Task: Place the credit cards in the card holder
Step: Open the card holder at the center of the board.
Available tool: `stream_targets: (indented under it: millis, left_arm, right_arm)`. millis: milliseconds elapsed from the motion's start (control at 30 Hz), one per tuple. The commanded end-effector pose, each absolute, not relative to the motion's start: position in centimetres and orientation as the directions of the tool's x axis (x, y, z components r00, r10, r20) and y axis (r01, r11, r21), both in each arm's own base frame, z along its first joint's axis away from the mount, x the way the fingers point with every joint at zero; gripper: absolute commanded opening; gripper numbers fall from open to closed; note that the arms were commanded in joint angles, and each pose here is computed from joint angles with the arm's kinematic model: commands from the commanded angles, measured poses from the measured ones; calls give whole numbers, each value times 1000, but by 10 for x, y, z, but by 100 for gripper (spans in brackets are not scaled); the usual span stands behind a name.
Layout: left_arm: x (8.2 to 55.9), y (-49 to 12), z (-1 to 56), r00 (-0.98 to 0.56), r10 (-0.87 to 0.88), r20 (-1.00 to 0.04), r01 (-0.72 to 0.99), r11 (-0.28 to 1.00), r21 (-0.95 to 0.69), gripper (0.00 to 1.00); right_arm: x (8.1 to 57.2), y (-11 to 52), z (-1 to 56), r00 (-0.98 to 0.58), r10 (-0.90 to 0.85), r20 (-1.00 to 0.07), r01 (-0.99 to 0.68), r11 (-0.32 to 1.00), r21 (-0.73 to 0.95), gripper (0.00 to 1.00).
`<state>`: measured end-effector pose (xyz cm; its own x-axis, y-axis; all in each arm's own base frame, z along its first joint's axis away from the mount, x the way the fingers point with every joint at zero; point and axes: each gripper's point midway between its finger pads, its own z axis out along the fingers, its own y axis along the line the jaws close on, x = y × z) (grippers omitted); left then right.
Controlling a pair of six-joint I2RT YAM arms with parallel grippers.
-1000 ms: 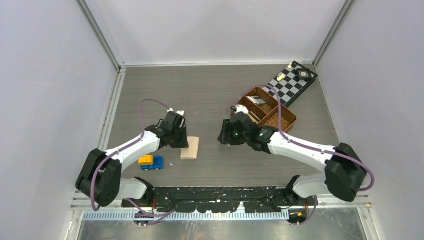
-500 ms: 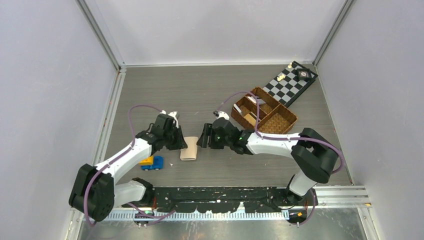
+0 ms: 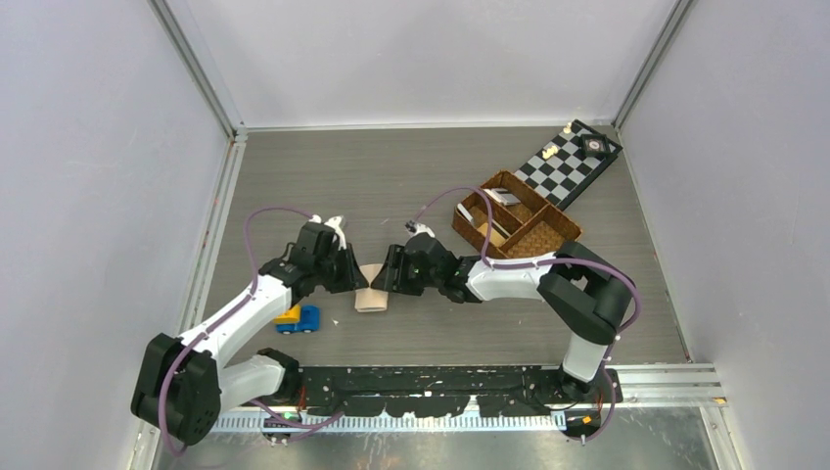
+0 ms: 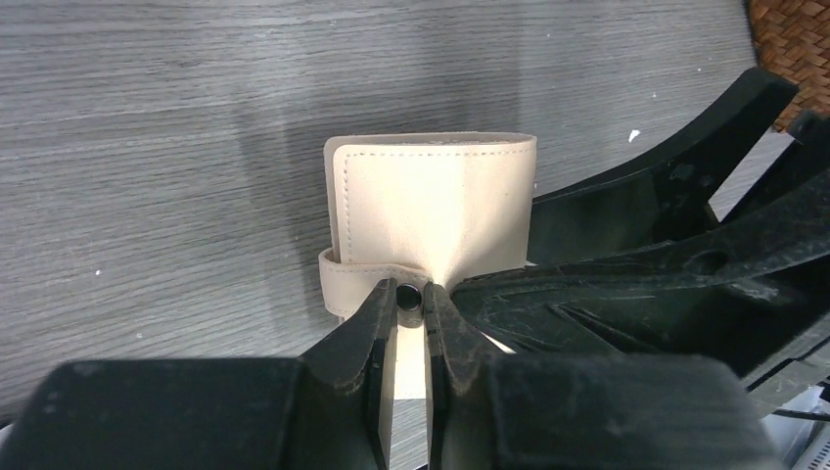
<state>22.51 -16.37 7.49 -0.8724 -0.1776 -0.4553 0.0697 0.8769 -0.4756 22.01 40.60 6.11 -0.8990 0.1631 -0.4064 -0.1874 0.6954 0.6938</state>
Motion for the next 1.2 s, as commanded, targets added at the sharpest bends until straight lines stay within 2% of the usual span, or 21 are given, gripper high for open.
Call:
stream_targets:
  millis: [0, 167, 233, 267, 533, 567, 633, 700, 867, 1000, 1167]
  left_arm:
    - [233, -171, 94, -844, -207, -495, 104, 842, -530, 0]
    - [233, -168, 94, -842, -216, -495, 96, 842, -531, 0]
    - [235, -166, 96, -837, -218, -502, 95, 846, -525, 0]
    - [235, -165, 95, -836, -218, -504, 93, 848, -521, 0]
    - [235, -149, 96, -830, -202, -520, 70, 887, -457, 1]
    - [235, -147, 97, -827, -199, -526, 71, 890, -450, 6]
    - [234, -147, 101, -823, -190, -536, 85, 891, -446, 25]
    - [234, -150, 104, -822, -176, -542, 110, 884, -454, 37]
    - [232, -170, 115, -825, -106, -555, 235, 829, -507, 55]
    - [235, -175, 114, -827, -92, -555, 254, 819, -514, 63]
    - [239, -178, 98, -847, -87, -524, 234, 824, -516, 62]
  right_arm:
    - [230, 431, 94, -878, 206, -433, -231, 610, 758, 51]
    - [231, 426, 94, -871, 219, -439, -225, 617, 754, 14]
    - [231, 423, 94, -867, 224, -446, -220, 631, 744, 3]
    - [232, 420, 93, -864, 228, -449, -215, 641, 737, 1]
    - [236, 403, 93, -837, 227, -497, -218, 696, 684, 1]
    - [237, 401, 92, -834, 223, -505, -220, 705, 674, 1]
    - [237, 395, 93, -827, 212, -521, -224, 725, 651, 1]
    - [237, 388, 90, -823, 195, -534, -223, 753, 619, 0]
    - [237, 377, 94, -813, 184, -552, -222, 779, 586, 0]
    - [237, 374, 97, -809, 172, -561, -231, 785, 574, 1]
    - [235, 374, 99, -811, 171, -559, -233, 783, 577, 1]
